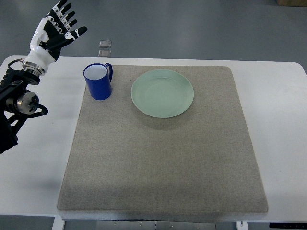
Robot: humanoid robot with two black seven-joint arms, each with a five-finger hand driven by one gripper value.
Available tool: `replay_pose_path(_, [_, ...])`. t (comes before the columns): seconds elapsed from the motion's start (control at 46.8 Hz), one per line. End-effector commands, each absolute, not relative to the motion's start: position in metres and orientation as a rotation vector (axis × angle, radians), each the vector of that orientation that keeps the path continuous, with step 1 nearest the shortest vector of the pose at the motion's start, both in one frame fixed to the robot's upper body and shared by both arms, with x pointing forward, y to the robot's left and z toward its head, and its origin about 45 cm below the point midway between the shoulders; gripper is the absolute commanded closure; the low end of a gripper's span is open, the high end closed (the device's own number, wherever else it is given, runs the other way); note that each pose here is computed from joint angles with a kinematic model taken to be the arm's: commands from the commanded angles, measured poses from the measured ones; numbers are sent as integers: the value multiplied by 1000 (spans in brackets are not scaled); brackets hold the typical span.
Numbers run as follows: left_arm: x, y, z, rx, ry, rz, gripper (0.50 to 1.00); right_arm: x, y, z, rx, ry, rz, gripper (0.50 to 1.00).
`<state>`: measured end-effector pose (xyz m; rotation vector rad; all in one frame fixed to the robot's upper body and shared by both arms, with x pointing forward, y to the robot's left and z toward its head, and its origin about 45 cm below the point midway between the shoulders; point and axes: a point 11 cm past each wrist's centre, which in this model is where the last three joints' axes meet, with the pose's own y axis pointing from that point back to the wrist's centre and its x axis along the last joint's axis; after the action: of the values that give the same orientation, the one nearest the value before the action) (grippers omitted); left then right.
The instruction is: Place cup left of plate with left hand
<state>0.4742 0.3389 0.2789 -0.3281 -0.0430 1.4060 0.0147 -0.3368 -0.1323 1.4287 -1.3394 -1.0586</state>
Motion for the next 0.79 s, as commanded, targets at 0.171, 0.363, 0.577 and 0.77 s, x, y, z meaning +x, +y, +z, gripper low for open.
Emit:
replay_pose_path(0.171, [487, 344, 284, -374, 126, 1511, 516, 15, -337, -132, 1429, -1340, -1059, 568])
replay_pose_path(0.363, [490, 344, 286, -474, 223, 1529, 514, 15, -337, -132, 1428, -1339, -1057, 568])
replay_pose_path(0.577, [490, 342, 284, -462, 216, 1520, 501, 15, -337, -132, 1429, -1340, -1059, 568])
replay_pose_path(0.77, [490, 339, 285, -466, 217, 1494, 500, 15, -337, -132, 1429, -1338, -1058, 568])
